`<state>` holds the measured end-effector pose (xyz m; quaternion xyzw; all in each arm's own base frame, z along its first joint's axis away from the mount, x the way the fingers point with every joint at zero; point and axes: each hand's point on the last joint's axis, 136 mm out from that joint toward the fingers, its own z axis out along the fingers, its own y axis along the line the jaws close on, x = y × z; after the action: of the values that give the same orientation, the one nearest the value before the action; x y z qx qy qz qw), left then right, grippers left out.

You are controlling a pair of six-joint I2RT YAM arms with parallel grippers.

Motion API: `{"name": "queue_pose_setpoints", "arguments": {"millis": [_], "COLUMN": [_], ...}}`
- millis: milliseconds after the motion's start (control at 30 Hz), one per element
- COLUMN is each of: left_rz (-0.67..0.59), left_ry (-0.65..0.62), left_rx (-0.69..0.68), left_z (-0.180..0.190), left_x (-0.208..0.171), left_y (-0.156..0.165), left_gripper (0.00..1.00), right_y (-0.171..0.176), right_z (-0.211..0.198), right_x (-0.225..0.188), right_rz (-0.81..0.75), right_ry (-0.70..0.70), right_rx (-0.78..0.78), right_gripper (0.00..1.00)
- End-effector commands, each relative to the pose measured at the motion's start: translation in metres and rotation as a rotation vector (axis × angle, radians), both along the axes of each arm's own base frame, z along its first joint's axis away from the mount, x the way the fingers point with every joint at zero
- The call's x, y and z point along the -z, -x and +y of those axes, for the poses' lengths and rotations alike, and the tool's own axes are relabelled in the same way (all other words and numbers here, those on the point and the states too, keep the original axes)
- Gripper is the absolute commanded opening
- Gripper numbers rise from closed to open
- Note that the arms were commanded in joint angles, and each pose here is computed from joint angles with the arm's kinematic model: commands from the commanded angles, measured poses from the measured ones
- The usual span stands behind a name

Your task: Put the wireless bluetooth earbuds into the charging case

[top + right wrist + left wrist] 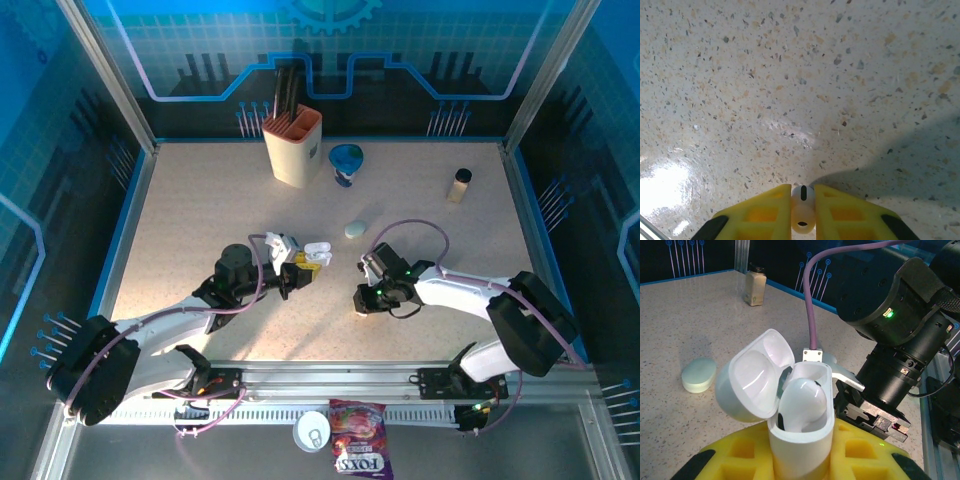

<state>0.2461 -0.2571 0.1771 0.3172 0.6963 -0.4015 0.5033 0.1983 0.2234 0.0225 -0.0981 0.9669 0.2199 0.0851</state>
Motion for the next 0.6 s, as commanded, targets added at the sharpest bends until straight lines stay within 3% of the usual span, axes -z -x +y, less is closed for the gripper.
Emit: {"name": "queue_pose_setpoints", "arguments": {"millis": [0,267,567], "left_rz": [-0.029,-0.039,-0.088], "left_ry": [0.010,0.032,0.096], "left_rx": [0.004,-0.013,-0.052], "left_z": [0.000,0.000,-0.010], "left_x": [-0.006,-0.011,-0.025], "left_y": [0.004,-0.001,-0.012], "left_gripper": [0.11,0.11,0.11], "right_y": [-0.002,-0.019,-0.041], "right_z": [-0.004,0.003,0.006], "right_x": [-0.005,-0.049,-0.173], "right_rz": [-0.009,-0.194,-0.640], "right_ry": [0.003,-0.143,-0.538], "right_rx": [0.023,0.074,0.169], "right_gripper": [0.17,0.18,0.18]}}
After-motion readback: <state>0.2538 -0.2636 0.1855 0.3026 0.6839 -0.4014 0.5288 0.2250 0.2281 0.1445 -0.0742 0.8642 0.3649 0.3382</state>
